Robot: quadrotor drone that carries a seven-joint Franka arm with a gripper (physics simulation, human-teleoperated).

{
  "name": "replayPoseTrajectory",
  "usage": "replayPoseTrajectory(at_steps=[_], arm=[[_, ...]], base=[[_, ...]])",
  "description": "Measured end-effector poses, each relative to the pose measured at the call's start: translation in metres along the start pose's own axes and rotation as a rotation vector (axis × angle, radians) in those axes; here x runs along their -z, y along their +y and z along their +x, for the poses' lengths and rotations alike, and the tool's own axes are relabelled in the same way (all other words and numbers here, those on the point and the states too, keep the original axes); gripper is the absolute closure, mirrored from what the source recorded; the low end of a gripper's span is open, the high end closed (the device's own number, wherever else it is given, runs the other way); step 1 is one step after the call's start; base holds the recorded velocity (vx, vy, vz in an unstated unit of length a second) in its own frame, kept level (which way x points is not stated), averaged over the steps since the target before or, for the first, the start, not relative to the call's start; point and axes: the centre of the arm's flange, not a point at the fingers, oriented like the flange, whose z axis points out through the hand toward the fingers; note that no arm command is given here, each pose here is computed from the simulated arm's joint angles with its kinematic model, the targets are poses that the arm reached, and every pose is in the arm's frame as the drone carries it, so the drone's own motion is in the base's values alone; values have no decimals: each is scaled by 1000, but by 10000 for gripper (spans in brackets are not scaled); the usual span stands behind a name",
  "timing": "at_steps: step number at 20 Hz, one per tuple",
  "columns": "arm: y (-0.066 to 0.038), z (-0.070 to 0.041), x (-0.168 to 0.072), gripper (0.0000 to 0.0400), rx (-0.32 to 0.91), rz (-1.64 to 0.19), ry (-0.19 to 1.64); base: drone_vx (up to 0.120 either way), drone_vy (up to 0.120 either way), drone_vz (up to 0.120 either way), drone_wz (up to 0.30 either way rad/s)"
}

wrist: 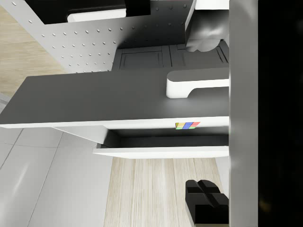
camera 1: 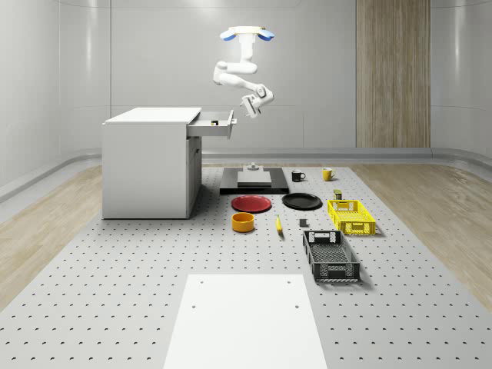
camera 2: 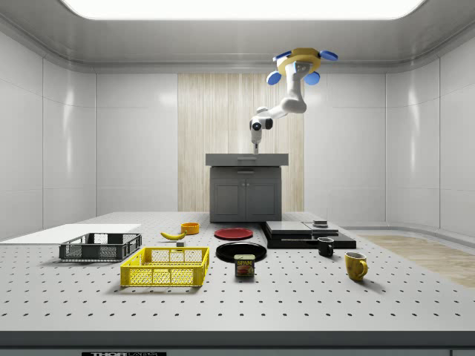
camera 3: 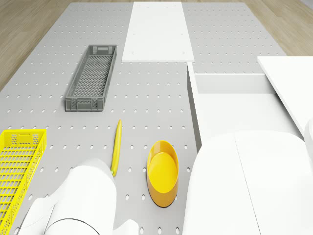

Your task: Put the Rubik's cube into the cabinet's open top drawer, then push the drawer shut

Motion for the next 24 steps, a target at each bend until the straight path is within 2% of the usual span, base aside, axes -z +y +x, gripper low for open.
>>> replayPoseTrajectory(at_steps=[4,8,13,24], arm=[[-16,-16,12,0,11,-110,147],[-23,-24,18,0,17,-164,221],[-27,-29,20,0,20,-195,262],[-29,-31,21,0,21,-213,287]], base=[[0,0,-120,0],[0,-30,-120,0],[0,-120,-120,0],[0,-113,-4,0]])
